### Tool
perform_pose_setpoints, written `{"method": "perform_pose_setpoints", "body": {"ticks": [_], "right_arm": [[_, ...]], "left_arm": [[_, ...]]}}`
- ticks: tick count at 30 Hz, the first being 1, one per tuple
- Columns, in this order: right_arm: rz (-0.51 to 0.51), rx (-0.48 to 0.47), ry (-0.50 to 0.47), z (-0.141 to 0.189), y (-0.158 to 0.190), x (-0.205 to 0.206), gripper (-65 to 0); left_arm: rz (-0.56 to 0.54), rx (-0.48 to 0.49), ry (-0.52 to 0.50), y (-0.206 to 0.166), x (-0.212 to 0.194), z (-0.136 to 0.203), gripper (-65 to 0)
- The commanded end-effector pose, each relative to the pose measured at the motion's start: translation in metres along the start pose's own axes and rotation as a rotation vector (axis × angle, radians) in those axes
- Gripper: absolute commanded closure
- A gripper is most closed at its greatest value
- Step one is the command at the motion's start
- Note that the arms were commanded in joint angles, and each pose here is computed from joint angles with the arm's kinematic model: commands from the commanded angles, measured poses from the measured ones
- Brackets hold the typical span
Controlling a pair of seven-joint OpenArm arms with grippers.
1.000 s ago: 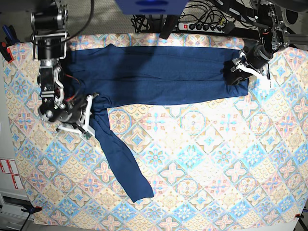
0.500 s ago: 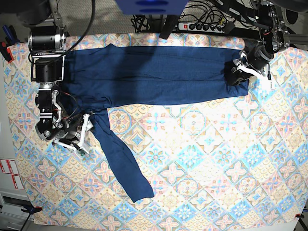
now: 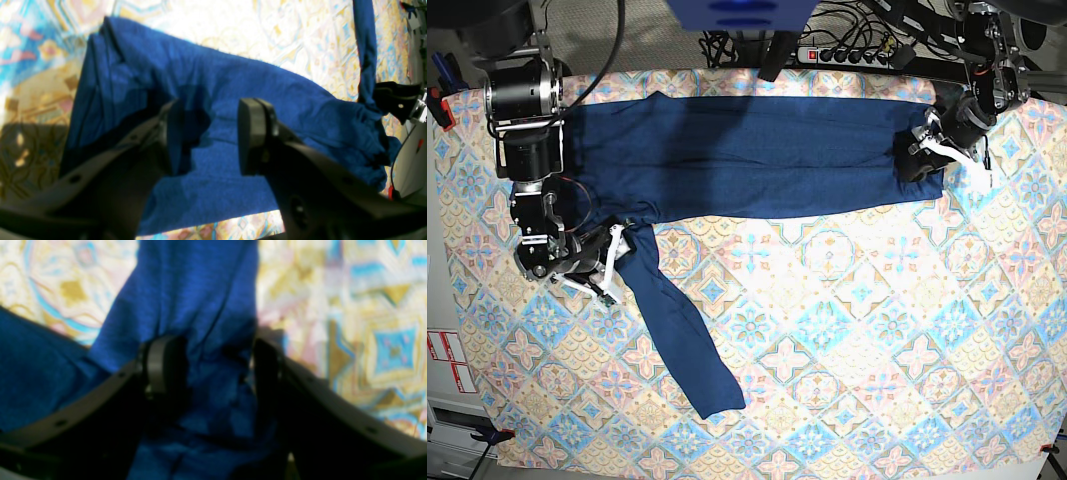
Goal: Fold the T-shirt properly
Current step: 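Fold the held sleeve across the shirt body toward the left gripper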
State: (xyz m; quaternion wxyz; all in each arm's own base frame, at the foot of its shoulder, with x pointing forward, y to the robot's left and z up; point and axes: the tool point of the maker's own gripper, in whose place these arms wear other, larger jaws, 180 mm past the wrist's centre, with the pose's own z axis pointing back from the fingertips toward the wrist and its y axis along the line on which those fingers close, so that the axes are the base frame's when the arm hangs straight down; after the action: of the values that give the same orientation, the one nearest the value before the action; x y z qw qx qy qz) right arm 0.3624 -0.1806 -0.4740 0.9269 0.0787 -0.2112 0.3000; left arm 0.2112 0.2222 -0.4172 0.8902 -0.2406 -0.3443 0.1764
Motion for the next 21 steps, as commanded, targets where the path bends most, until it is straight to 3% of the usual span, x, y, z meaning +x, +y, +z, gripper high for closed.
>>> {"method": "perform_pose_setpoints", "body": {"ticks": [1, 5, 10, 12, 15, 18, 21], "right_arm": [[0.01, -0.012, -0.025, 0.006, -0.008, 0.013, -32.9], [0.023, -0.007, -0.022, 0.005, -0.005, 0.013, -28.4], [0.014, -0.007, -0.035, 0.006, -0.006, 0.016, -6.8], [0.009, 0.003, -0.088, 0.011, -0.003, 0.031, 0.0], [0.026, 0.01, -0.216, 0.031, 0.001, 0.069, -0.3], [0.033, 0.033, -0.251, 0.04, 0.018, 0.07, -0.2], [0.04, -0.004, -0.295, 0.062, 0.015, 0.077, -0.2]], "left_arm": [[-0.014, -0.015, -0.028, -0.003, 0.01, 0.002, -25.6], [-0.014, -0.015, -0.028, -0.003, 0.01, 0.002, -25.5], [-0.014, -0.015, -0.028, -0.003, 0.01, 0.002, -25.4], [-0.014, -0.015, -0.028, -0.003, 0.01, 0.002, -25.4], [-0.014, -0.015, -0.028, -0.003, 0.01, 0.002, -25.4], [-0.014, -0.013, -0.027, -0.003, 0.009, 0.002, -25.4], [-0.014, -0.013, -0.027, -0.003, 0.009, 0.002, -25.4]]}}
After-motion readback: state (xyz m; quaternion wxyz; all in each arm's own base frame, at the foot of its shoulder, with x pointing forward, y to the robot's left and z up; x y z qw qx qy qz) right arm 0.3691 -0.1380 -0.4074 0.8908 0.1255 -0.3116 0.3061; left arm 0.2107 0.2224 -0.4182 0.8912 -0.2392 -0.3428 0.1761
